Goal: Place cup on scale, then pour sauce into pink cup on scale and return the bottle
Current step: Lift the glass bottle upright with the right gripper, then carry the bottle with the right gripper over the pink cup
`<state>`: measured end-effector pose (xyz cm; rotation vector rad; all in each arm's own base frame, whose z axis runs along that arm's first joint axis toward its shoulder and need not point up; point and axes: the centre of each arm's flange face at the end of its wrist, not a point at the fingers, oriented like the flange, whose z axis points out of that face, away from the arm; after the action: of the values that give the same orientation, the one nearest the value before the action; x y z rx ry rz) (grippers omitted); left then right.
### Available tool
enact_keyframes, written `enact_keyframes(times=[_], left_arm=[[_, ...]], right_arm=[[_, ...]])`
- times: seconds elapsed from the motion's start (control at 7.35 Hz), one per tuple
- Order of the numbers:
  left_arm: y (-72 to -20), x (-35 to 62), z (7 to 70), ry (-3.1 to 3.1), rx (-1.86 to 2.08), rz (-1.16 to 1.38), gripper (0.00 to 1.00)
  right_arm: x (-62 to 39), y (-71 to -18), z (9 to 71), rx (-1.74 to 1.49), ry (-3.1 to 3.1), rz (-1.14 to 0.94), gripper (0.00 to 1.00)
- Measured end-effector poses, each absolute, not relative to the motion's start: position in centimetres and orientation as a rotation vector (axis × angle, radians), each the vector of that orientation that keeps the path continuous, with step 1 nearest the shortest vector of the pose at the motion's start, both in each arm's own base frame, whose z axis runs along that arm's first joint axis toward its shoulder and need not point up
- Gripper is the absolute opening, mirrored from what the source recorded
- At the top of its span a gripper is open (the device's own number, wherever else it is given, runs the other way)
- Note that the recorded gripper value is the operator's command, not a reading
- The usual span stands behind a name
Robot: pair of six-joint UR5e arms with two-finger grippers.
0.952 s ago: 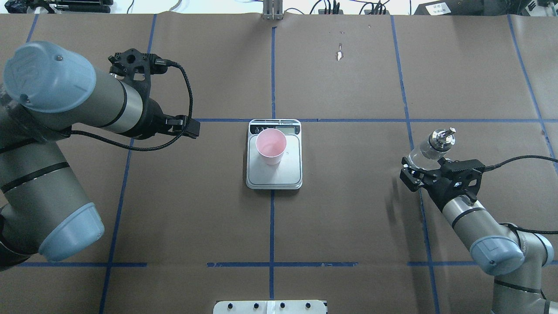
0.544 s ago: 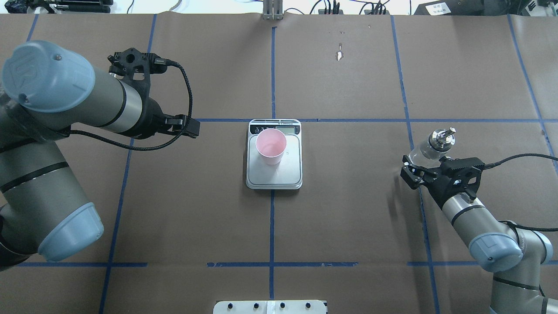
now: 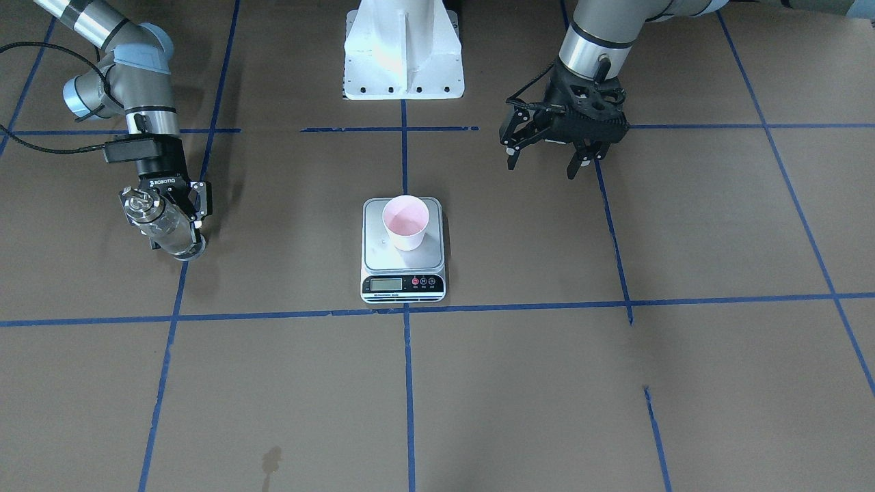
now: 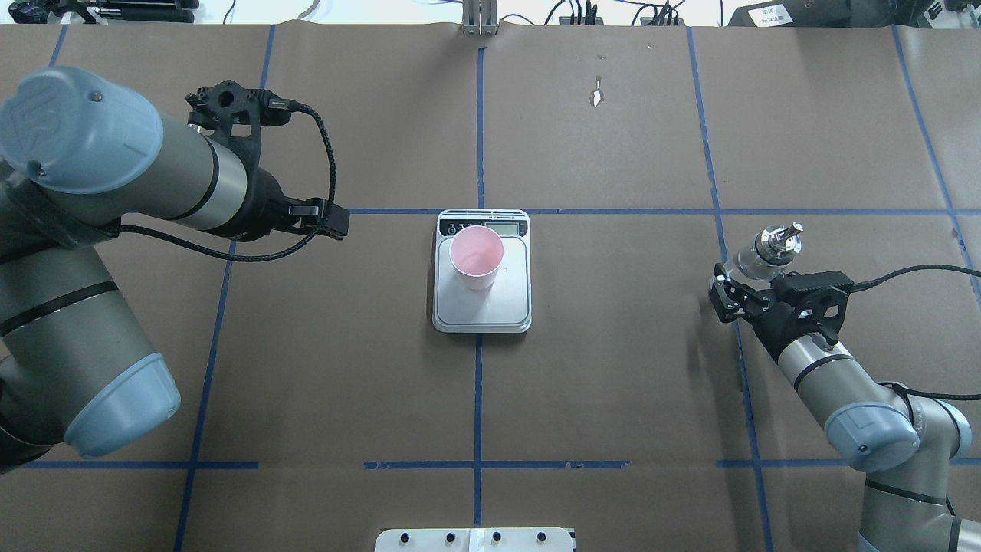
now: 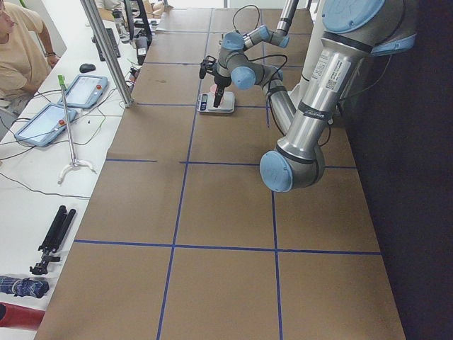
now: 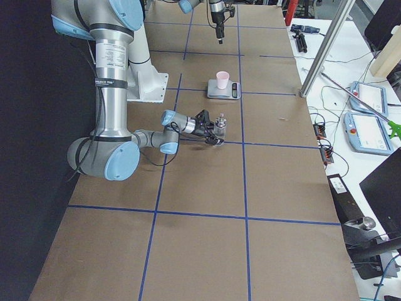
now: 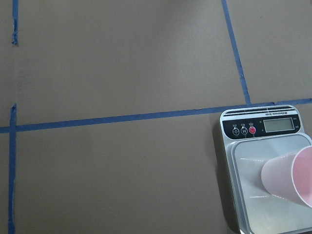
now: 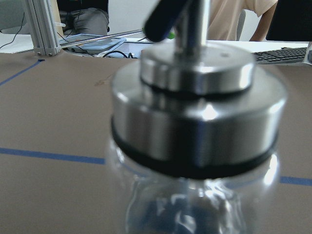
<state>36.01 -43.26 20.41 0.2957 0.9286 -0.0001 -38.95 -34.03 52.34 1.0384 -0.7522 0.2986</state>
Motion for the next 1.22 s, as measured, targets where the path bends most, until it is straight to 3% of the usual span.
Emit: enact_keyframes(times=[0.54,1.22], left_arm=[[-43.3,35.7,20.2,0.932,0.302,-0.001,1.0],[-45.5,31.8,21.5,0.902,0.35,0.024,1.0]], right_arm=[[-38.2,-35.6,49.4,1.06,-0.716,0.306,0.0],[-45.6,-39.2,34.4,1.008,-0.428,0.17,0.0]])
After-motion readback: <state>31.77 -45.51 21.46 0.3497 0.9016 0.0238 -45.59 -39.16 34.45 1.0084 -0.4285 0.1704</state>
